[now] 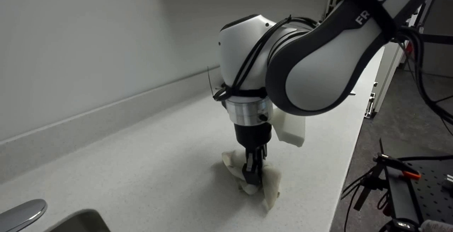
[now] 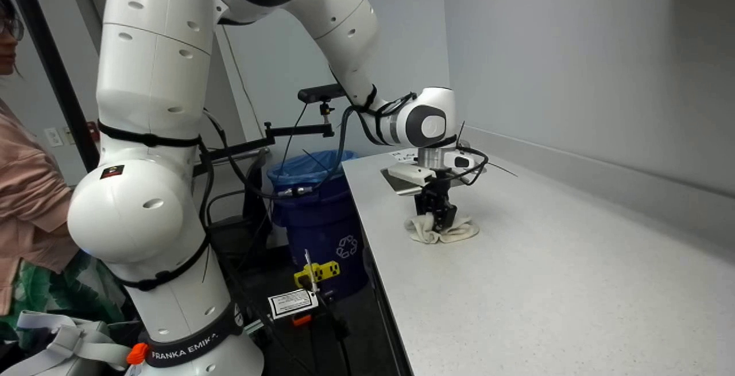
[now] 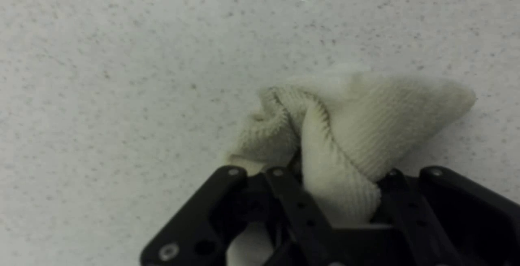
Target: Use the cloth to wipe the counter
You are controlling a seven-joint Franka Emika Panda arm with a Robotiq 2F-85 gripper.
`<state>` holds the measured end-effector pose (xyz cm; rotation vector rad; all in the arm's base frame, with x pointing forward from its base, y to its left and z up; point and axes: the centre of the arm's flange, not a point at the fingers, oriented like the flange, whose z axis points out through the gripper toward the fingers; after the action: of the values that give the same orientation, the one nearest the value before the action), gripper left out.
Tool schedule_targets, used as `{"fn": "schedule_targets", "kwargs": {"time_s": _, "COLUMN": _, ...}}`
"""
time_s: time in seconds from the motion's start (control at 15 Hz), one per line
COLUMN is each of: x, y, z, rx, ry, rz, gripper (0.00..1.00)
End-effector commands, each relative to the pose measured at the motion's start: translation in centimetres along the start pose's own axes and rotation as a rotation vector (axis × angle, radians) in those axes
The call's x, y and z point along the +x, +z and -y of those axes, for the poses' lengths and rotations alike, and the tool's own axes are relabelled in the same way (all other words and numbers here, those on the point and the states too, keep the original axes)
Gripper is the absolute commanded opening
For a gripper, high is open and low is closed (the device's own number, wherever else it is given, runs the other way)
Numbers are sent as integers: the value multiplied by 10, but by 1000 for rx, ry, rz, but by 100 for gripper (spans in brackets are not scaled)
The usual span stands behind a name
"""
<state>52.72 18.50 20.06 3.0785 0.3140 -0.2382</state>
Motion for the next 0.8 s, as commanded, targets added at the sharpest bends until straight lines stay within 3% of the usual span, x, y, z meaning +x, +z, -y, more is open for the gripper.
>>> {"fn": "schedule_targets", "kwargs": {"time_s": 0.0, "x": 25, "y": 7, "z": 63, "rx": -29, "ry": -120, "rz": 31, "gripper": 4}}
{"fn": "schedule_targets", "kwargs": {"time_s": 0.27, "x": 24, "y": 6, "z": 125, "rx": -16, "ry": -249, "rz": 43, "gripper": 4}}
{"fn": "schedule_targets", "kwargs": {"time_s": 0.4, "x": 21, "y": 7, "z": 139, "rx": -13, "ry": -285, "rz": 54, "gripper": 4}}
{"fn": "schedule_targets", "kwargs": {"time_s": 0.6, "x": 24, "y": 9, "z": 125, "rx": -23, "ry": -273, "rz": 68, "gripper": 4}}
{"fn": "schedule_targets", "kwargs": {"time_s": 0.73, "x": 28, "y": 8, "z": 97, "rx": -34, "ry": -225, "rz": 68, "gripper": 4}}
